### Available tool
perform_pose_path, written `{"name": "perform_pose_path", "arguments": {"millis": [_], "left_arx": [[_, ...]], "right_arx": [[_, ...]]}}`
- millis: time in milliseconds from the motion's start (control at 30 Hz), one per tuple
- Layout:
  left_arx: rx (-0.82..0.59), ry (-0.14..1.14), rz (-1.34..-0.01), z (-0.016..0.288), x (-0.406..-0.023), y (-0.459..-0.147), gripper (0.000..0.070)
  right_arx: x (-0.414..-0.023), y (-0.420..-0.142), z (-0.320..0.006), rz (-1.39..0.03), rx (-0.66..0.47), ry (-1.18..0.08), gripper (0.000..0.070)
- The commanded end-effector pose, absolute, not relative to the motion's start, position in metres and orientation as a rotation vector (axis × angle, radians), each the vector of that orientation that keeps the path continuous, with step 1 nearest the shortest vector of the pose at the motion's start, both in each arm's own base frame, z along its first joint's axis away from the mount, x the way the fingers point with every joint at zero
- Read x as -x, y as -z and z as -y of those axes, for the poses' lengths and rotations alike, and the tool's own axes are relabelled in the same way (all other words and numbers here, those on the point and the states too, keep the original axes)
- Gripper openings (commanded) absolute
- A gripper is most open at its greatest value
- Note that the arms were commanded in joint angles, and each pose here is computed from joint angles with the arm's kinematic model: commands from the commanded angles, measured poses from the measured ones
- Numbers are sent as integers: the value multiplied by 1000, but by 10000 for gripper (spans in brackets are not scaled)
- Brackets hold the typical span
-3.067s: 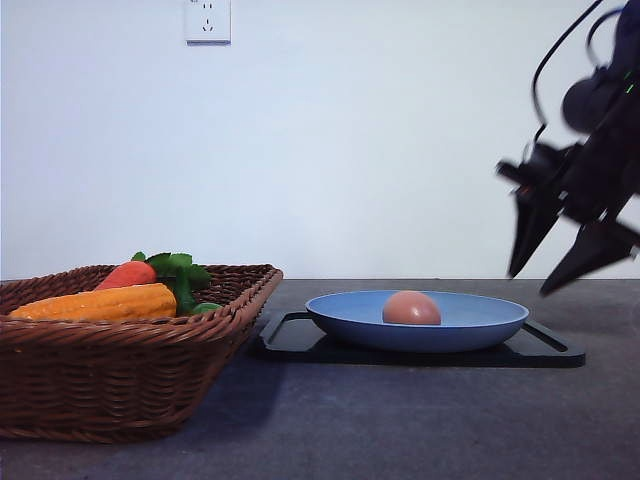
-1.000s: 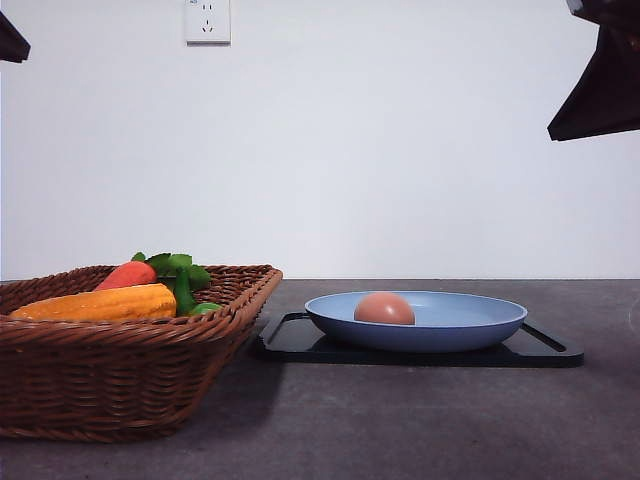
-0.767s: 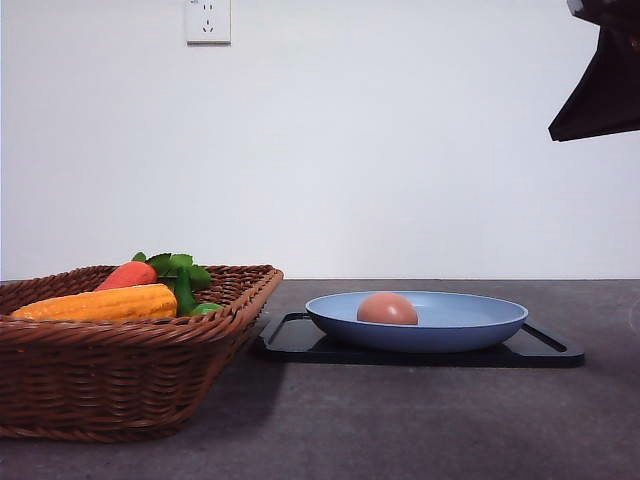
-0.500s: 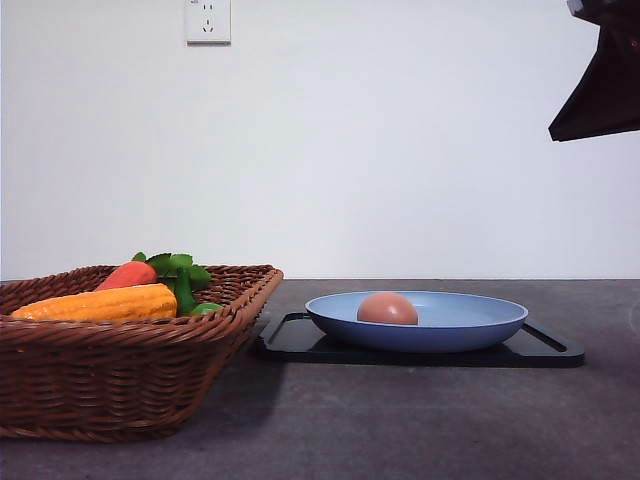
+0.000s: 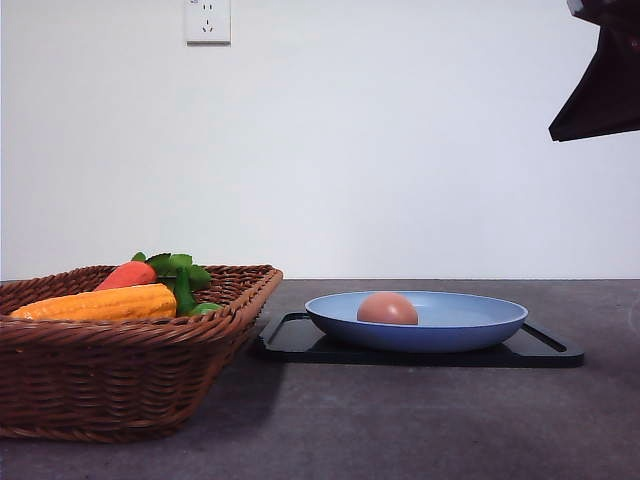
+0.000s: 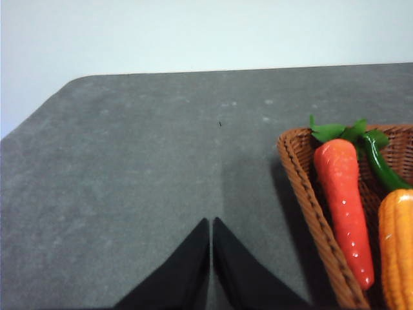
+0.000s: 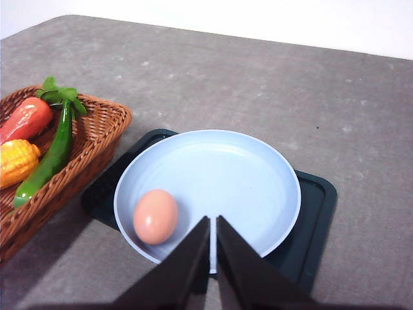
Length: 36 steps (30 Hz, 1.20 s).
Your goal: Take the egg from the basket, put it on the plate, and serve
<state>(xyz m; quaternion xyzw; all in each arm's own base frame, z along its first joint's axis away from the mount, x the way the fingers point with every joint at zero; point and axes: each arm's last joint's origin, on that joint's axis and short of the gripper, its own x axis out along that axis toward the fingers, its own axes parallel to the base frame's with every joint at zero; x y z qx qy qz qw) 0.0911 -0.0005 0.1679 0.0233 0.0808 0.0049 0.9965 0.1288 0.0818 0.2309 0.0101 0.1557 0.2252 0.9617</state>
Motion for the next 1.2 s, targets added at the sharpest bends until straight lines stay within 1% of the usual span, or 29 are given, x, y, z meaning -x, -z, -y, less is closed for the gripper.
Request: {"name": "perform_pose_path", "arguments": {"millis": [0,133,267,1000,1033,1067,1100,1167], "left_arx": [[-63,-13,-169,0,-92,-163,0],[-64,-11,-212,0,-95,-148,0],[-63,-9,-157,0,-96,-149,0],[-62,-9,-157,0,-96,-149,0],[-62,-9,-157,0,-96,-149,0],[-62,-9,-157,0,-96,-149,0],[-62,-9,-157,0,-96,-149,0],[-62,-10,-157,0,-96,-149,0]], "right_arx": [[-129,-233,-83,-304,-18,-462,0],[-129,-233,-83,-304,-18,-462,0],[-129,-233,-83,-305,-18,-463,0],[-127,-232,-82,-307,-17,-462,0],[-125,-234,-80,-291,-16,-459,0],[-122,-238,-76,-254,14,-435,0],[-119,-243,-71,-210,44,-402,0],[-110,-252,-59,-116,67,-342,0]]}}
